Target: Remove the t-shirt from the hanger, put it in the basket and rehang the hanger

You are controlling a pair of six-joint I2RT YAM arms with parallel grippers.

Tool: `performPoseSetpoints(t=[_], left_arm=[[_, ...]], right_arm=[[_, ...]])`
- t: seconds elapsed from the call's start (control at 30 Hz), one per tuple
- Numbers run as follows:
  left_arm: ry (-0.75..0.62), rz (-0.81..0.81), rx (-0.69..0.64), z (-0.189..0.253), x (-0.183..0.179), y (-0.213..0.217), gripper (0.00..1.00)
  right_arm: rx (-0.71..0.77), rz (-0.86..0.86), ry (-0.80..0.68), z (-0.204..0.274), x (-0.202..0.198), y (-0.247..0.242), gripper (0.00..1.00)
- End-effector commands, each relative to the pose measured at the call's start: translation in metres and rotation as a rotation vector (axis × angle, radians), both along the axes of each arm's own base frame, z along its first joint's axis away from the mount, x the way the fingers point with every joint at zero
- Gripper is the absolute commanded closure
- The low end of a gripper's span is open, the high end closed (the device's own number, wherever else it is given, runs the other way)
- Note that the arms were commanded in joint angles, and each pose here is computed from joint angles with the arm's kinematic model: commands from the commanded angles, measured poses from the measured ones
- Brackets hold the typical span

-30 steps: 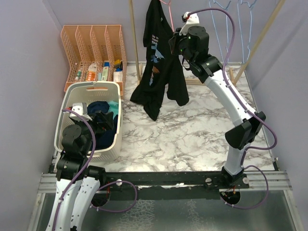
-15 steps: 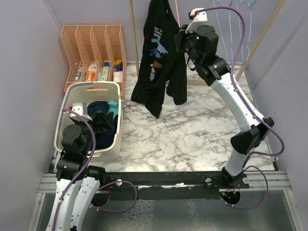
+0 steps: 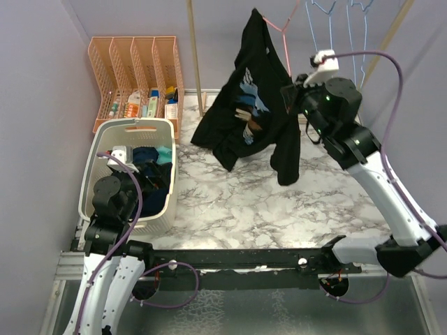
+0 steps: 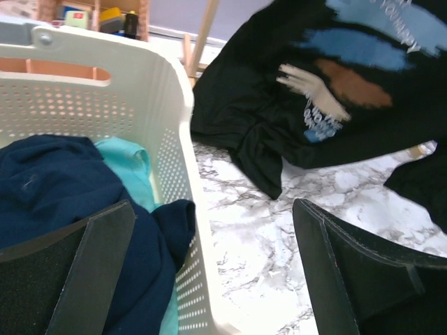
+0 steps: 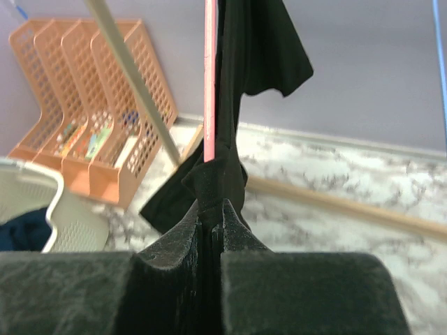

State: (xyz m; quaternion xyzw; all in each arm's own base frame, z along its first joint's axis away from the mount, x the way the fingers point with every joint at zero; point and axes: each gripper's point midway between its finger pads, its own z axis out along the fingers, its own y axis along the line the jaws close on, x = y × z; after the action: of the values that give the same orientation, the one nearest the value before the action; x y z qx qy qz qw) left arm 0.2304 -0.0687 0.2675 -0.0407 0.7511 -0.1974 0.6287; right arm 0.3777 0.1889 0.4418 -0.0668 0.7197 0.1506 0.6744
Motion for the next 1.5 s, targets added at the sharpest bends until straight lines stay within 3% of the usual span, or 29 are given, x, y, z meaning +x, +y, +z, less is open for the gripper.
performPoseSetpoints(t=[0.0, 0.1, 0.2, 0.27, 0.37, 0.57, 0.77, 1.1, 1.33, 1.4, 1.47], left_arm=[[-0.084, -0.14, -0.04, 0.023, 0.004, -0.026, 0.01], [-0.192, -0.355, -0.07, 0.058, -0.002, -0.061, 0.02], [-0.273, -0.612, -0.124, 0.098, -0.012, -0.097, 0.12], [-0.276, -0.735, -0.14, 0.116, -0.011, -0.113, 0.2], [-0.265, -0.866, -0.152, 0.138, -0.001, -0.129, 0.25], [-0.383, -1.134, -0.254, 0.18, -0.018, -0.154, 0.21], [-0.244, -1.409, -0.265, 0.157, -0.035, -0.221, 0.19], [-0.196, -1.469, -0.187, 0.138, -0.042, -0.266, 0.2], [-0.144, -1.495, -0.163, 0.121, -0.05, -0.287, 0.26], [-0.143, -1.497, -0.146, 0.115, -0.051, -0.29, 0.34], [-0.142, -1.502, -0.136, 0.112, -0.053, -0.292, 0.54]], right_arm=[[0.051, 0.139, 0.011, -0.002, -0.062, -0.009, 0.99], [0.039, 0.296, 0.05, -0.018, -0.106, -0.002, 0.99], [0.02, 0.449, 0.121, -0.045, -0.147, 0.004, 0.99], [0.008, 0.544, 0.165, -0.063, -0.175, 0.006, 0.99], [0.003, 0.635, 0.219, -0.091, -0.213, 0.0, 0.99], [0.04, 0.784, 0.269, -0.129, -0.264, -0.002, 0.99], [0.062, 0.83, 0.241, -0.128, -0.277, -0.002, 0.99], [0.056, 0.843, 0.217, -0.124, -0.275, 0.001, 0.99], [0.071, 0.864, 0.215, -0.124, -0.274, 0.005, 0.99], [0.075, 0.863, 0.212, -0.122, -0.274, 0.005, 0.99], [0.075, 0.862, 0.213, -0.122, -0.273, 0.005, 0.99]])
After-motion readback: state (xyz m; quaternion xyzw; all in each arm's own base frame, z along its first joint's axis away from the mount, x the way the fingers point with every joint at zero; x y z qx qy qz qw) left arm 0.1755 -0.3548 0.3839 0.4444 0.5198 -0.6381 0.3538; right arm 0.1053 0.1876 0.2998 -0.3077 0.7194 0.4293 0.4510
